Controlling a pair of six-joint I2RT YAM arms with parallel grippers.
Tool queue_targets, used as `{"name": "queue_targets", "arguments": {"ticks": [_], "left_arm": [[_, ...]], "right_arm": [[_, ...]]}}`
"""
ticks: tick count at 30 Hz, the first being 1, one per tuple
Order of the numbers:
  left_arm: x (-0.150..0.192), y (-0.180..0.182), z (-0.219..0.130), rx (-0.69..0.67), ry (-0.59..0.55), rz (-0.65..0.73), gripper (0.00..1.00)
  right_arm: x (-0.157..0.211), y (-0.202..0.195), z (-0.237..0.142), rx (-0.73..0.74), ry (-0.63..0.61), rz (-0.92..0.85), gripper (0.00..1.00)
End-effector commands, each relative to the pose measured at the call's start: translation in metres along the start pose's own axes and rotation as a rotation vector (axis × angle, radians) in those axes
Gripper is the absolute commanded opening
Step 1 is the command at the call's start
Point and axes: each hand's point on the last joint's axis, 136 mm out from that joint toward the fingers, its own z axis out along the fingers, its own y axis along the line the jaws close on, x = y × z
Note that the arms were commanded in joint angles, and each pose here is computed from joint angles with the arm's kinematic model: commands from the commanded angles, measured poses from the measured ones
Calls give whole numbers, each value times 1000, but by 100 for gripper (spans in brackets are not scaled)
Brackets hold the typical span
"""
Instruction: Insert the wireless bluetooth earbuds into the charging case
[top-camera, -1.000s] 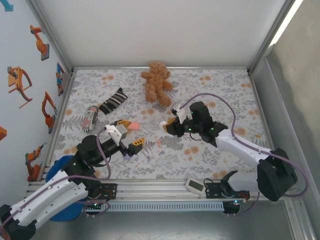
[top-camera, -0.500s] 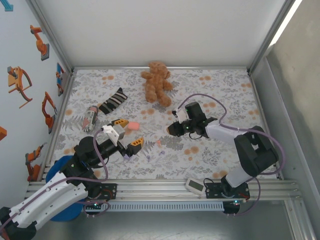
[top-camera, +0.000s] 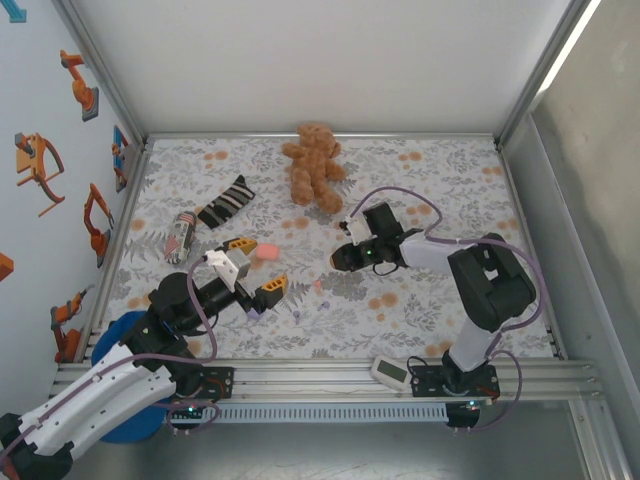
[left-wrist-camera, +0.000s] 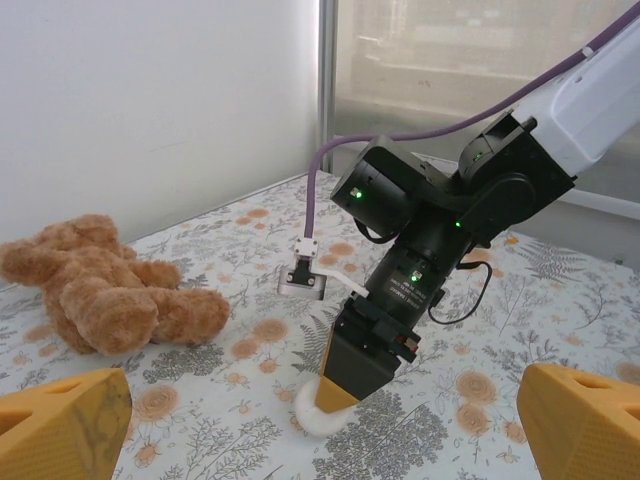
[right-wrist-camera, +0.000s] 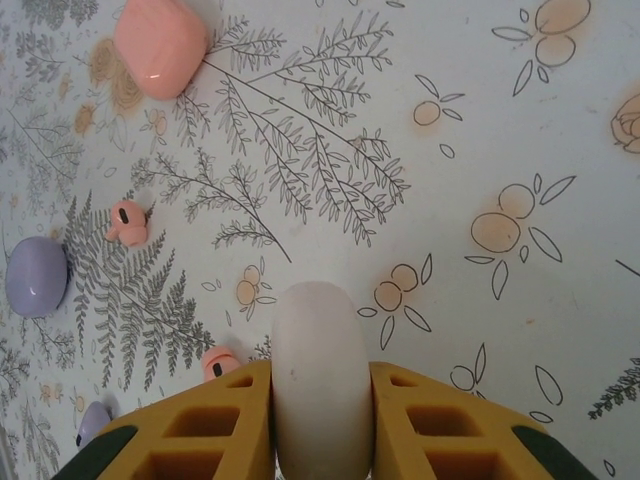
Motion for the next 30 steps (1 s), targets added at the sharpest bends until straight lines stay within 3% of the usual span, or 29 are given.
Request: {"name": "queue_targets", "arguments": {"ticks": [1,14,25,30], "left_arm": [[-2,-1,0,5,-15,-13,98],[3,5,0,-31,-1,-20,98],[21,38,-2,-225,68,-49,97],[33,53,-2,-312,124,-71,96]], "right_arm": [[-6,0,0,-14,5,13,28],[-5,-13,-4,68,-6,33,42],[-23,3,-35,93,-115,-47,46],[-29,13,-53,116,-207,-100,53]]}}
